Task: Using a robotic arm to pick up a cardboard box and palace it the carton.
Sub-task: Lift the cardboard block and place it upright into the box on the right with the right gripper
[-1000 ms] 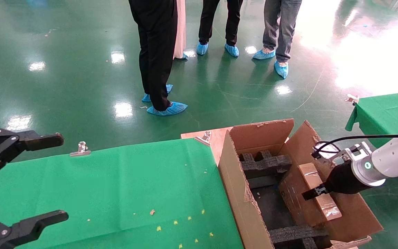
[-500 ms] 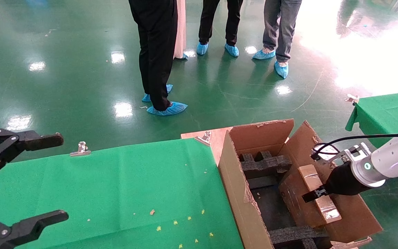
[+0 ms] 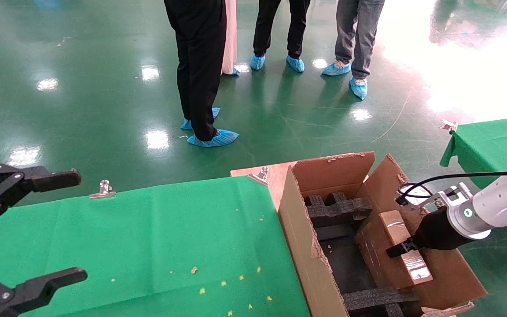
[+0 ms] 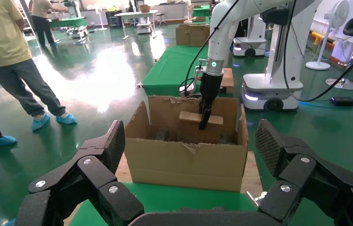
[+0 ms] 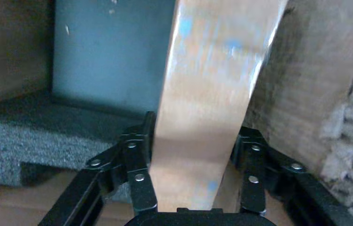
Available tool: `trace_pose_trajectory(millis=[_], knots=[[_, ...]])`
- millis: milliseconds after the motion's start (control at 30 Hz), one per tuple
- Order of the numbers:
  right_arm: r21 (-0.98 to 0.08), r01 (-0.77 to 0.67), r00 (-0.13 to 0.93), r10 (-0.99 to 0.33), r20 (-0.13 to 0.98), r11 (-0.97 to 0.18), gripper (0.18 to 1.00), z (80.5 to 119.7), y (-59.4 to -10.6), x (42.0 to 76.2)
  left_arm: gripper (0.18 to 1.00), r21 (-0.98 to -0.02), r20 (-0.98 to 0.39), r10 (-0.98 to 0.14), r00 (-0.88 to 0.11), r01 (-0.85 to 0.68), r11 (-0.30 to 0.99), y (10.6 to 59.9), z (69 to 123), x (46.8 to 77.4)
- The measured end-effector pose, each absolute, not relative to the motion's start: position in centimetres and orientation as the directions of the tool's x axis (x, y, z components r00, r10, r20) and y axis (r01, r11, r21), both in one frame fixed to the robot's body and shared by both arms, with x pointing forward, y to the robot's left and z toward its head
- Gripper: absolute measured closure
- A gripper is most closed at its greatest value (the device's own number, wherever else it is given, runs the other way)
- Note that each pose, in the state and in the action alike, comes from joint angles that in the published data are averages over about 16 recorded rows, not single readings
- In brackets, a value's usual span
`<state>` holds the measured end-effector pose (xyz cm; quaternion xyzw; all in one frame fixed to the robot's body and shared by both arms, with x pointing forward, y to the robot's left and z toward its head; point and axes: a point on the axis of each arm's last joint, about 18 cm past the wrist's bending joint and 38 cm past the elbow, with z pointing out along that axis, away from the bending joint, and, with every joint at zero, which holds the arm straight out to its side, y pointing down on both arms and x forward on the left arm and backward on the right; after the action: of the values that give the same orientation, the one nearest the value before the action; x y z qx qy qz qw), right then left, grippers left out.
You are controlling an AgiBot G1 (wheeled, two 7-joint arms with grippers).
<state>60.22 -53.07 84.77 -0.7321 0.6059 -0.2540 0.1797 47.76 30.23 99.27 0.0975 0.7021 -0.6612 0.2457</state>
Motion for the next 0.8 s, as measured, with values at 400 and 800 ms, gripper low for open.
trace_pose_trajectory(millis=[400,800], knots=[[-0.599,-0.774,0.133,-0.977,0.165,-0.206,0.488,86.3,-53.5,60.2,0.184,-0.881,-0.474,-0.188,-0.860,0.462,0.107,30.2,99.3,47.8],[-0.712,-0.650,0.167,-0.964,0.209,-0.266,0.272,92.5,-52.7,61.2,0.184,-0.881,-0.474,-0.188,-0.860,0.462,0.107,30.2,99.3,47.8]])
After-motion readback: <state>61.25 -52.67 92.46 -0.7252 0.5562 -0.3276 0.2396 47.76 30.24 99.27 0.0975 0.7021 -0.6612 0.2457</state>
